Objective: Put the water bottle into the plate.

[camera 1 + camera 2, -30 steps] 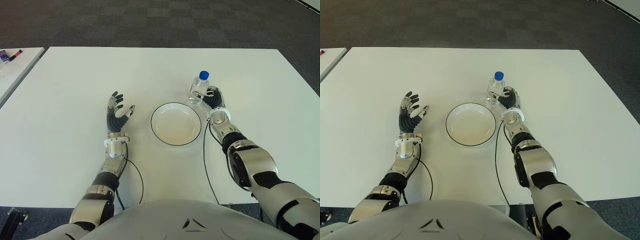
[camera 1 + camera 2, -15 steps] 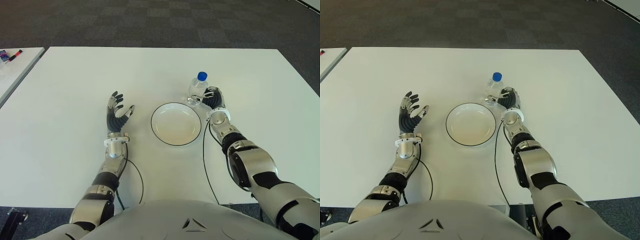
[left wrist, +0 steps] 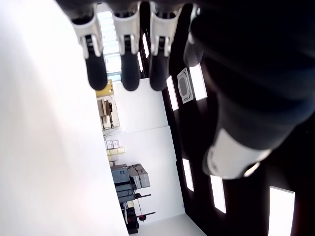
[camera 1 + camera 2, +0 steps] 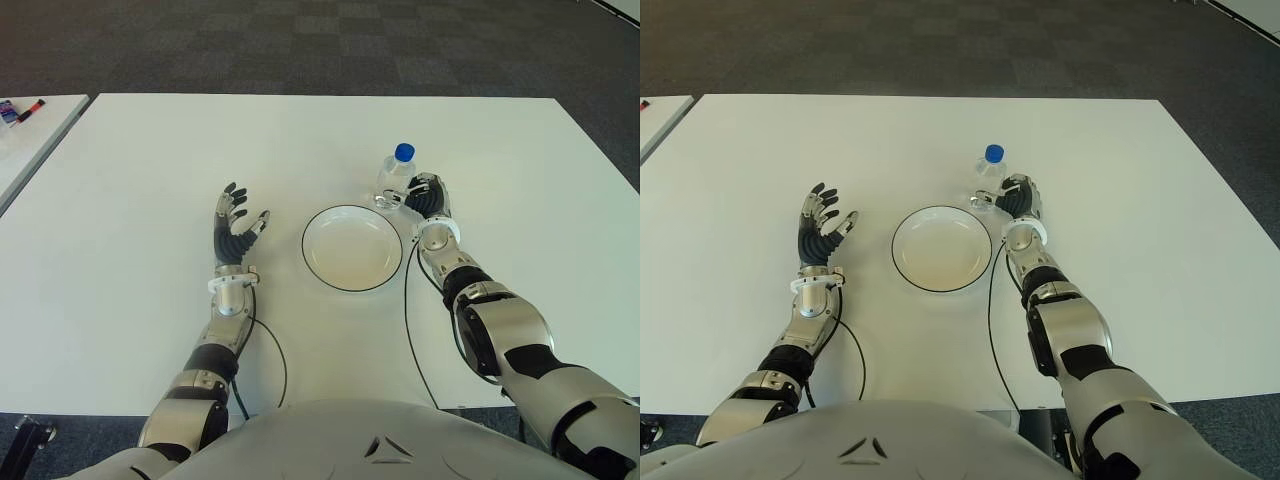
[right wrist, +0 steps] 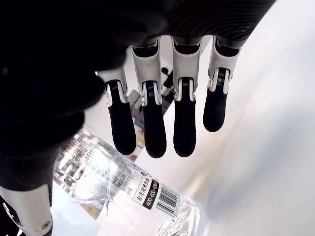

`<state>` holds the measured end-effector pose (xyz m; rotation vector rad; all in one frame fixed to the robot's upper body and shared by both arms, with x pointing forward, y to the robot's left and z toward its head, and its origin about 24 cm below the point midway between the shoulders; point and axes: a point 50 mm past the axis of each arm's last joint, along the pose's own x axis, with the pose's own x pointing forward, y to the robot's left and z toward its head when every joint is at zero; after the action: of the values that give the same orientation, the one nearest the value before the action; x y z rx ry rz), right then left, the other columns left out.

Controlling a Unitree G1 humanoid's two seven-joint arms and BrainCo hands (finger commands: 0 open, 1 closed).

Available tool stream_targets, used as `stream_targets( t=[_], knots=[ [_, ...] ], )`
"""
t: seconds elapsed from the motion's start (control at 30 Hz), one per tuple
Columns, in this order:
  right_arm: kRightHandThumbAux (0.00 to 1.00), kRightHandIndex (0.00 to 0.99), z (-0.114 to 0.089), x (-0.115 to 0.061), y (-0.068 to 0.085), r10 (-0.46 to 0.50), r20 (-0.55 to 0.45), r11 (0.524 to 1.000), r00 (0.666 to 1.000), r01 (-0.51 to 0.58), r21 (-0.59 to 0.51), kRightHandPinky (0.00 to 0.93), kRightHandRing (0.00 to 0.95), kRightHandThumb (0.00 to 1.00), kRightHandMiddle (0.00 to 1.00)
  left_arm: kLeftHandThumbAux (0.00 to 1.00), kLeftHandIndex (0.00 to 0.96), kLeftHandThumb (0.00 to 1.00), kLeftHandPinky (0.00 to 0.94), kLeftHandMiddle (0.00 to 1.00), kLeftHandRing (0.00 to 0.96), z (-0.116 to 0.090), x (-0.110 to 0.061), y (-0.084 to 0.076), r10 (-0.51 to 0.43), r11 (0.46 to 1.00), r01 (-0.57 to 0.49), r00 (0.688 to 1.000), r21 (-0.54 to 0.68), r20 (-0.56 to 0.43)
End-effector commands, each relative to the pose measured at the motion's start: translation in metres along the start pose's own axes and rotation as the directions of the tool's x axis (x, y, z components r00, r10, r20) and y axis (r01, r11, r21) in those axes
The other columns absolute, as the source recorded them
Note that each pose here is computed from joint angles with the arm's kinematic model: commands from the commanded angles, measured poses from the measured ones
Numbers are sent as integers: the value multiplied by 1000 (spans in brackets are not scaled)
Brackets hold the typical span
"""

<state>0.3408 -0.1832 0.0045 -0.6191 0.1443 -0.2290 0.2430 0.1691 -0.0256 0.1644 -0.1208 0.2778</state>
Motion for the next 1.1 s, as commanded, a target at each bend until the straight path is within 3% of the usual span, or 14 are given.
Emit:
stream_targets(
  t=[0.03, 1.1],
  knots=[
    [676, 463, -1, -2, 2, -16, 0, 1000, 1000, 16, 11, 455, 444, 842, 439, 798, 129, 226, 258, 217, 225, -10, -10, 3, -12, 1000, 13, 999, 19, -46],
    [676, 462, -1, -3, 2, -46, -9, 998, 999, 46, 50, 471, 457, 846, 440, 788, 118, 230, 249, 213, 223, -11, -10, 3, -2, 1000, 3, 999, 11, -54]
  ],
)
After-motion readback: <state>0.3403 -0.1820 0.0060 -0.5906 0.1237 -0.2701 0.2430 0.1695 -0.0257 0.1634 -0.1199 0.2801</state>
